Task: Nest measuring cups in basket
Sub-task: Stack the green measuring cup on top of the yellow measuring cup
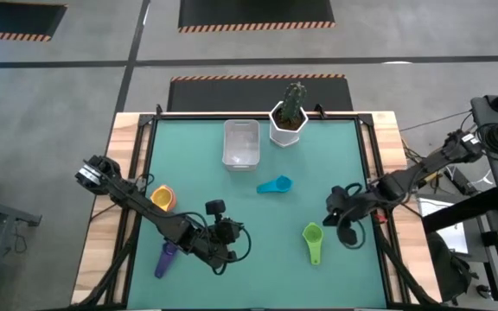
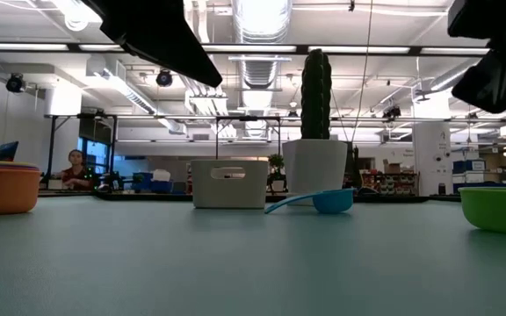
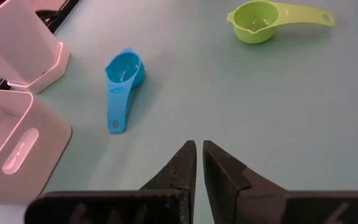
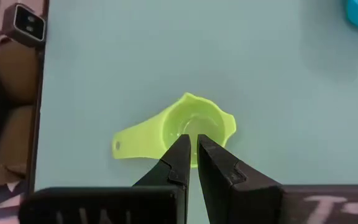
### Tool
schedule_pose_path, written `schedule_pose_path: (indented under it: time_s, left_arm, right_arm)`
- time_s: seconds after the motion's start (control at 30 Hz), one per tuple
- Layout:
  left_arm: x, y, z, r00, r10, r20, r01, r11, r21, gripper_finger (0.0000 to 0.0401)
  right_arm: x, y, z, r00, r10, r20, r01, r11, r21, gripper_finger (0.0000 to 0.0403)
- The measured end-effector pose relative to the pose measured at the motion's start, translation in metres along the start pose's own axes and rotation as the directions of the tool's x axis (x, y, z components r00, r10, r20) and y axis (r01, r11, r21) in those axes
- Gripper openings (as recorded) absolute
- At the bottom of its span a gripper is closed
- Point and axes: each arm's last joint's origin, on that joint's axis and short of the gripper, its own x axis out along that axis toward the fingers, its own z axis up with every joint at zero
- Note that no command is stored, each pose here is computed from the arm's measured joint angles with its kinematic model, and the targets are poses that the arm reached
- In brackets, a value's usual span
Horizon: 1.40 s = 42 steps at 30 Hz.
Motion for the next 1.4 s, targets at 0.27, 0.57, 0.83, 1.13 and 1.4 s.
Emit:
schedule_pose_path:
  time_s: [0.27,0.57,0.83,1.13,1.4]
  left_arm:
    - [0.000,0.000,0.000,1.000,0.000,0.001,0.000,1.000,-0.001,0.0011]
    - [0.000,0.000,0.000,1.000,0.001,0.001,-0.001,1.000,-0.001,0.0011]
    - [0.000,0.000,0.000,1.000,0.003,-0.003,-0.003,1.000,0.027,0.0011]
    - [0.000,0.002,0.001,1.000,0.011,0.001,-0.011,0.993,0.120,0.0011]
    - [-0.002,0.005,0.003,0.999,0.047,0.022,-0.050,0.985,0.167,0.0011]
  right_arm:
    - [0.005,0.007,0.009,0.997,-0.046,-0.066,0.046,0.999,0.003,0.0018]
    - [0.007,0.013,0.016,0.995,-0.056,-0.082,0.056,0.998,0.000,0.0018]
    - [0.009,0.014,0.009,0.989,-0.069,-0.129,0.084,0.990,0.117,0.0018]
    - [0.015,0.019,0.000,0.979,-0.117,-0.170,0.155,0.962,0.225,0.0018]
    - [0.035,0.017,-0.003,0.952,-0.248,-0.180,0.289,0.922,0.259,0.0028]
